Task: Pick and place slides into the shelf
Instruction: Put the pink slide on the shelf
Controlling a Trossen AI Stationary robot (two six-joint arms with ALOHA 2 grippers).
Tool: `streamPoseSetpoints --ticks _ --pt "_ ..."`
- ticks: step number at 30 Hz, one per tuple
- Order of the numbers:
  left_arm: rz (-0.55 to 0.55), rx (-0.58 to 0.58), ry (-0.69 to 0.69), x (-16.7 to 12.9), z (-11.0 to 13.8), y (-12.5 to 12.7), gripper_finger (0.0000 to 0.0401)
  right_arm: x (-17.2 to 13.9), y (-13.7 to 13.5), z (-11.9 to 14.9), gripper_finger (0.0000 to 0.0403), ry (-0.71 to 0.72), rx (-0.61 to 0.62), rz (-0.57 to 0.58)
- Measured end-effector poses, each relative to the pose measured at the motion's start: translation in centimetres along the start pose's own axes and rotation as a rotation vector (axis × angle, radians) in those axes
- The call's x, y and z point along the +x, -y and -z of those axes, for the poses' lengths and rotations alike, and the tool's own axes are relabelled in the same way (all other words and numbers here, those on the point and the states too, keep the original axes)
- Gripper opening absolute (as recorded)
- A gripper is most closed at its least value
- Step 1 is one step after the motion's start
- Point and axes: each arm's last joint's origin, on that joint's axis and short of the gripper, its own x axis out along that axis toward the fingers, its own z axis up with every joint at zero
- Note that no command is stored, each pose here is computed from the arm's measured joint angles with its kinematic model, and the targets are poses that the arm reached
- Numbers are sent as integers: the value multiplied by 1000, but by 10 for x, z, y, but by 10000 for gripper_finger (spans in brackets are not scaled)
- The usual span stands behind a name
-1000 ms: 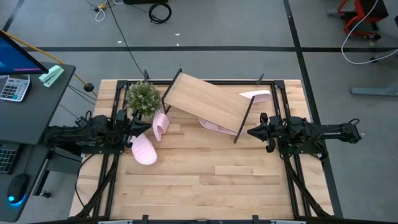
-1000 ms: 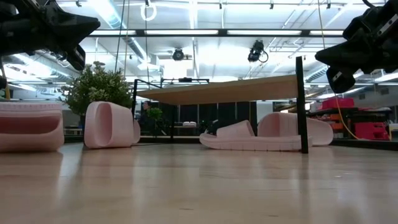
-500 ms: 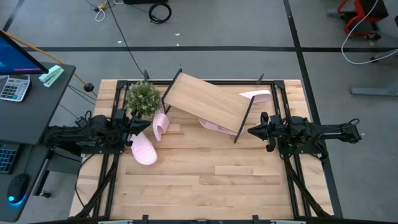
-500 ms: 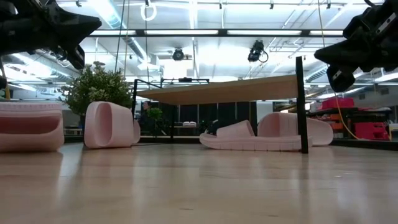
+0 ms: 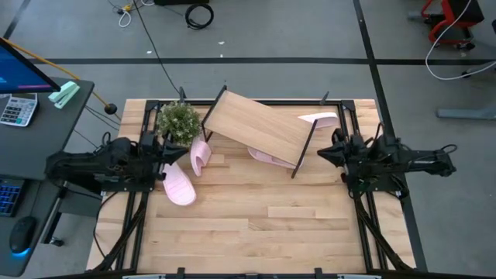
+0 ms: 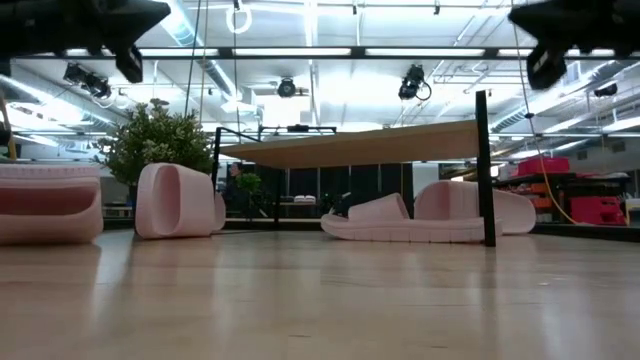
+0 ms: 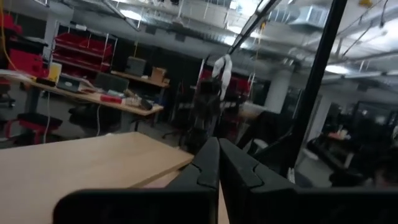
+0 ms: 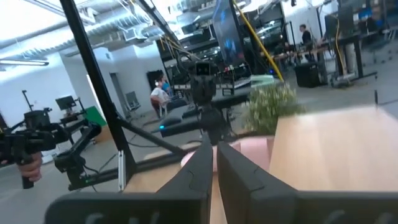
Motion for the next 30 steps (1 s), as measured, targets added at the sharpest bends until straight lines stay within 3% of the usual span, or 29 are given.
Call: streamPoseSetpoints --ticks 8,18,30 --pt "-17 72 -67 36 -30 10 10 15 -21 -69 30 -32 -121 8" --pt "2 225 21 90 -104 34 22 38 -49 -161 30 -23 -154 7" --pt "-17 232 -105 136 -157 51 16 67 -64 -217 30 -254 -96 90"
